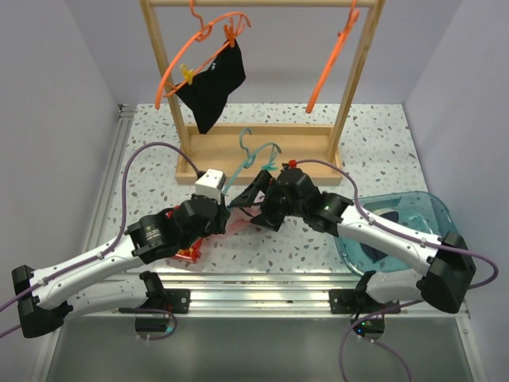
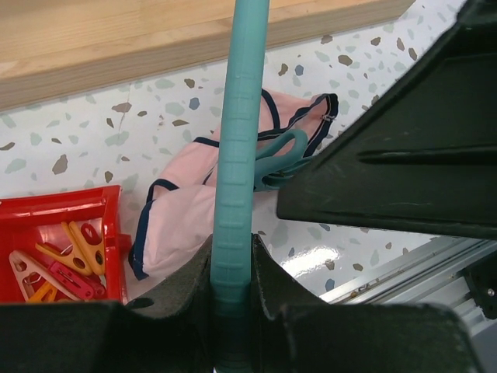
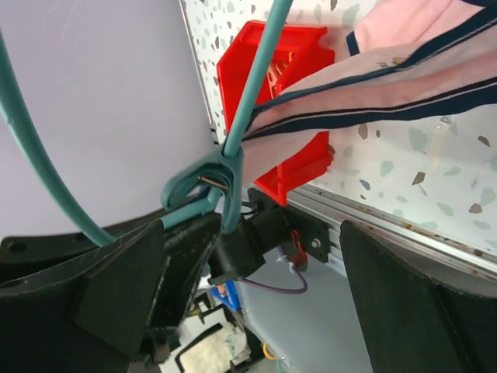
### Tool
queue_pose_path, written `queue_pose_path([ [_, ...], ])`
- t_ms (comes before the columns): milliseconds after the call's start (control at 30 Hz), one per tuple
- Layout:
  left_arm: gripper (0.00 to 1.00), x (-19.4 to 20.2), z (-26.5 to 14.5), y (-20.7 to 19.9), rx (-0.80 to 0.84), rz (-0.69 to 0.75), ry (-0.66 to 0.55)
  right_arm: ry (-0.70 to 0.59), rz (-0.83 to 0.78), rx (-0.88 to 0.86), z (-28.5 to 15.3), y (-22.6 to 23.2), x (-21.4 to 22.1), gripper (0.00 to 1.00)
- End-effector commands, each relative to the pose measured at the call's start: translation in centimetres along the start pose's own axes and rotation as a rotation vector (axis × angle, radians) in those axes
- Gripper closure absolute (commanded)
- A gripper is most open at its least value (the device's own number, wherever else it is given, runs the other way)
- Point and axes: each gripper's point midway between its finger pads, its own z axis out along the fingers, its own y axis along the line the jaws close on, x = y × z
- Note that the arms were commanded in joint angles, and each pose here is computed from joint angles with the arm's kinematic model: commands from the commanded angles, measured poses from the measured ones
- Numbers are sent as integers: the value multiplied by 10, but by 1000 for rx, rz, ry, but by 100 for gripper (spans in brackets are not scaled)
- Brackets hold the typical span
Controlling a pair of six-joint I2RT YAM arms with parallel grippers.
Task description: Remove the underwear clipped to the hanger
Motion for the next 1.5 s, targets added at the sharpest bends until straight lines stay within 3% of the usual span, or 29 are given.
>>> queue_pose_path([
  [0, 100, -17, -2, -11, 43, -49, -63, 22, 26, -129, 0, 54, -1, 2],
  [200, 100, -15, -2, -10, 44, -54, -64, 49, 69, -101, 13, 55, 1, 5],
  [567, 100, -17, -6, -5, 31, -61, -82, 88, 106, -38, 14, 29, 11, 37],
  [867, 100, -20, -8, -4, 33, -60, -89, 67, 119, -21, 21, 19, 7, 52],
  [1000, 100, -19, -9, -3, 30, -62, -89, 58, 122, -32, 18, 19, 6, 55],
  [1100, 100, -20, -10, -2, 31, -65, -91, 50, 120, -28, 16, 17, 4, 64],
  [1233, 100, -19, -10, -3, 35, -67, -89, 31, 126, -42, 17, 16, 0, 66],
  [1300, 100, -19, -10, -3, 35, -67, -89, 19, 122, -47, 17, 16, -3, 76],
  [1367, 100, -19, -11, -1, 27, -68, -87, 15, 121, -59, 16, 17, -4, 99],
  [1467, 100, -17, -12, 2, 17, -72, -85, 10, 98, -106, 9, 23, -4, 100],
])
